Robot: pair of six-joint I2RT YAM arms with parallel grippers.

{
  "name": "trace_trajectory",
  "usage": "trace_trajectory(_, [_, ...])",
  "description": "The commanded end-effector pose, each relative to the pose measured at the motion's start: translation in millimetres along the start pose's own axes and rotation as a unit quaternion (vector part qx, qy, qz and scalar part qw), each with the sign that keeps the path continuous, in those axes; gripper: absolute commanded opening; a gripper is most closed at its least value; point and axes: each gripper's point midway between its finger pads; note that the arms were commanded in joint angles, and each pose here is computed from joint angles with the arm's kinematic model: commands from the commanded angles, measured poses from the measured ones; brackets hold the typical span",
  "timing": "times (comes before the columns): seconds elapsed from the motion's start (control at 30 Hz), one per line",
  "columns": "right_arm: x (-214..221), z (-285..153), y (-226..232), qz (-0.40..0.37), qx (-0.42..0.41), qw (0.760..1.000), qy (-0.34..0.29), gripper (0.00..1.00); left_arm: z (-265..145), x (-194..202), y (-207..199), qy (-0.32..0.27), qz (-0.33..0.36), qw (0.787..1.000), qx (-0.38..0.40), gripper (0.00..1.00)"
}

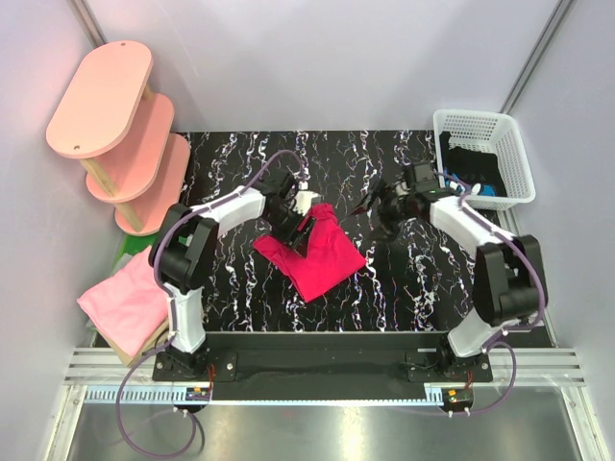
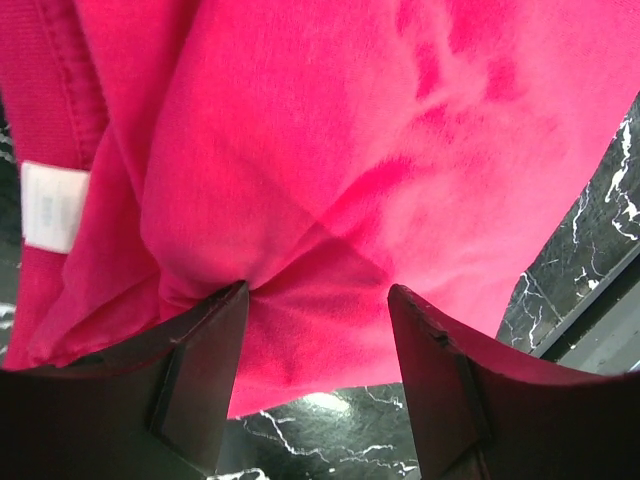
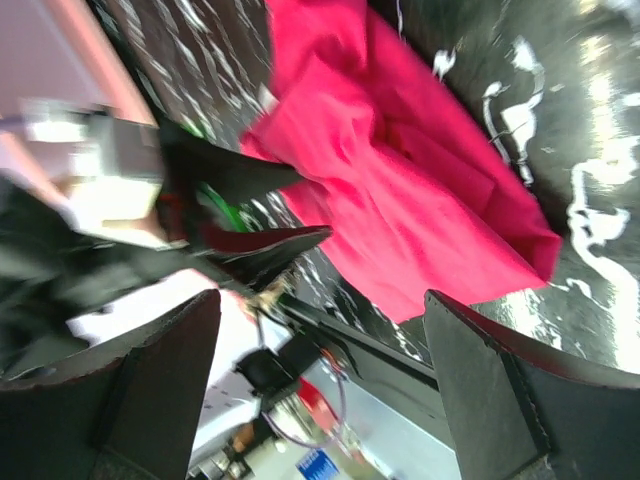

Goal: Fold and stack the t-shirts
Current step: Put the neatly folded tshirt into the corner of the board with the left arm

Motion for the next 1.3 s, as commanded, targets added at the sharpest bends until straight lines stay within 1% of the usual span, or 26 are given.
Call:
trace_trajectory(0.0, [29,36,18,-0.048,-0.005,0.997,0.058,0.90,-50,-38,3,-0.056,0.011,0.998,-0.042,0.66])
trace_trajectory(0.03, [32,43,18,-0.050,-0.001,0.997,0.064,0.90,-65,-46,2,-0.073,0.012,0.996,-0.048,0.69])
trace_trajectory(0.1, [40,59,20,-0.056,0.007,0.995,0.077,0.90,-87,-50,11,-0.098,0.001,0.993,-0.063,0.73])
trace_trajectory(0.13, [43,63,21,-0.057,0.008,0.995,0.081,0.90,-104,-51,17,-0.115,-0.004,0.990,-0.076,0.77])
trace_trajectory(0.27, [50,84,23,-0.059,0.014,0.993,0.099,0.89,-122,-29,41,-0.117,-0.037,0.986,-0.110,0.85])
trace_trajectory(0.37, [51,92,28,-0.063,0.012,0.992,0.104,0.89,-118,-6,57,-0.097,-0.058,0.986,-0.123,0.90])
trace_trajectory(0.47, [47,97,27,-0.062,0.016,0.993,0.102,0.89,-108,10,64,-0.083,-0.079,0.988,-0.108,0.90])
trace_trajectory(0.6, [43,108,16,-0.059,0.030,0.993,0.103,0.89,-84,23,68,-0.056,-0.100,0.991,-0.075,0.88])
trace_trajectory(0.8, [42,115,1,-0.051,0.047,0.992,0.104,0.89,-63,30,71,-0.043,-0.120,0.991,-0.042,0.89])
trace_trajectory(1.1, [43,111,5,-0.056,0.042,0.992,0.103,0.88,-47,36,73,-0.042,-0.149,0.988,-0.001,0.89])
trace_trajectory(1.27, [45,111,-2,-0.055,0.048,0.992,0.105,0.88,-33,44,74,-0.033,-0.169,0.984,0.036,0.89])
Point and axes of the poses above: each gripper's point midway between its finger pads, its own z axis out along the fingers, its own y axis along the line the jaws close on, x = y × z, and after that the axes turned 8 degrees about z, right-handed
